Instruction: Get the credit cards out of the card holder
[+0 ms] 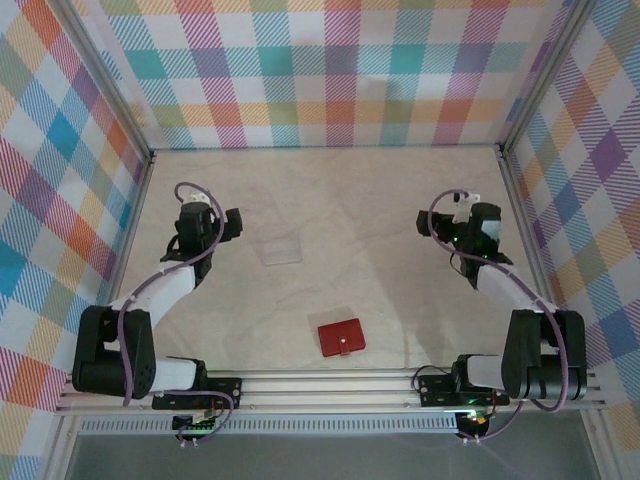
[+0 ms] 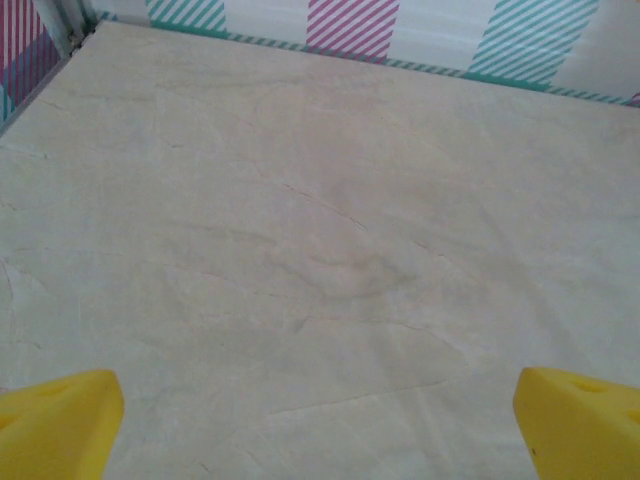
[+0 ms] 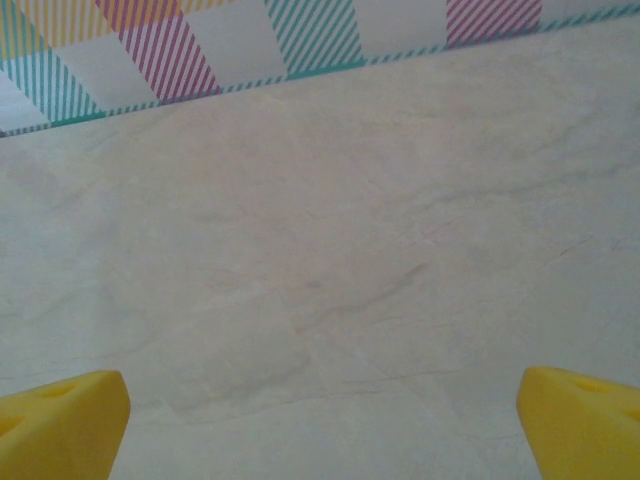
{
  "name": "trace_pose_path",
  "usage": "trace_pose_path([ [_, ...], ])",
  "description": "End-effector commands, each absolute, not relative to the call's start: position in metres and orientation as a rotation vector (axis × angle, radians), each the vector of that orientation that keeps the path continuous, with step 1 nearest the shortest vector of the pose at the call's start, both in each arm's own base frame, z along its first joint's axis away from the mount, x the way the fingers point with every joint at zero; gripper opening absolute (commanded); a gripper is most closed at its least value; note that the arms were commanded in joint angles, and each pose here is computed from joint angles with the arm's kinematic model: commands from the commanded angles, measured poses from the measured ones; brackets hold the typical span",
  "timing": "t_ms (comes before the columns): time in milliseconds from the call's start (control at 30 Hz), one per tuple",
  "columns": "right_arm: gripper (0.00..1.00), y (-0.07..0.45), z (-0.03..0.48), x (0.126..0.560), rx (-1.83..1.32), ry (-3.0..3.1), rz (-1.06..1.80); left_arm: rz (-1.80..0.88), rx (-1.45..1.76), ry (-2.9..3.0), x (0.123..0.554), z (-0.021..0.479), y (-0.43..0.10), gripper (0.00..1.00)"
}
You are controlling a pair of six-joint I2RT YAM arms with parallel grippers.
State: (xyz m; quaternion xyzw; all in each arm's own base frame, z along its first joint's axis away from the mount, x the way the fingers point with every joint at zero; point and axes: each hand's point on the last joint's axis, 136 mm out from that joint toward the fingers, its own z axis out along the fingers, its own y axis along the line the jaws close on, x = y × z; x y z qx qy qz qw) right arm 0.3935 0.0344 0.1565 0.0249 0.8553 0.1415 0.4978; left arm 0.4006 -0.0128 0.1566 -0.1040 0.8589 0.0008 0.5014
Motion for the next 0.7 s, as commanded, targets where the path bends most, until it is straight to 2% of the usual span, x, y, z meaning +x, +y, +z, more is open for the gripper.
trace_pose_path([
  [0, 0.95, 0.055, 0.132, 0.362, 0.201, 2.310, 0.529, -0.043, -0.331, 2.252, 0.376, 0.145, -0.023, 1.00],
  [167, 0.89, 0.081, 0.133, 0.349, 0.219, 2.420, 0.651, -0.212, -0.361, 2.418, 0.366, 0.139, -0.056, 0.91],
  [367, 0.88, 0.104, 0.138, 0.342, 0.163, 2.456, 0.698, -0.306, -0.338, 2.579, 0.362, 0.126, -0.102, 0.82],
  [467, 0.88, 0.112, 0.141, 0.342, 0.139, 2.457, 0.708, -0.307, -0.333, 2.619, 0.363, 0.121, -0.116, 0.70],
  [533, 0.88, 0.115, 0.143, 0.343, 0.123, 2.464, 0.707, -0.310, -0.323, 2.654, 0.366, 0.117, -0.122, 0.55],
  [667, 0.88, 0.119, 0.145, 0.341, 0.092, 2.476, 0.696, -0.268, -0.341, 2.709, 0.373, 0.107, -0.123, 0.42],
])
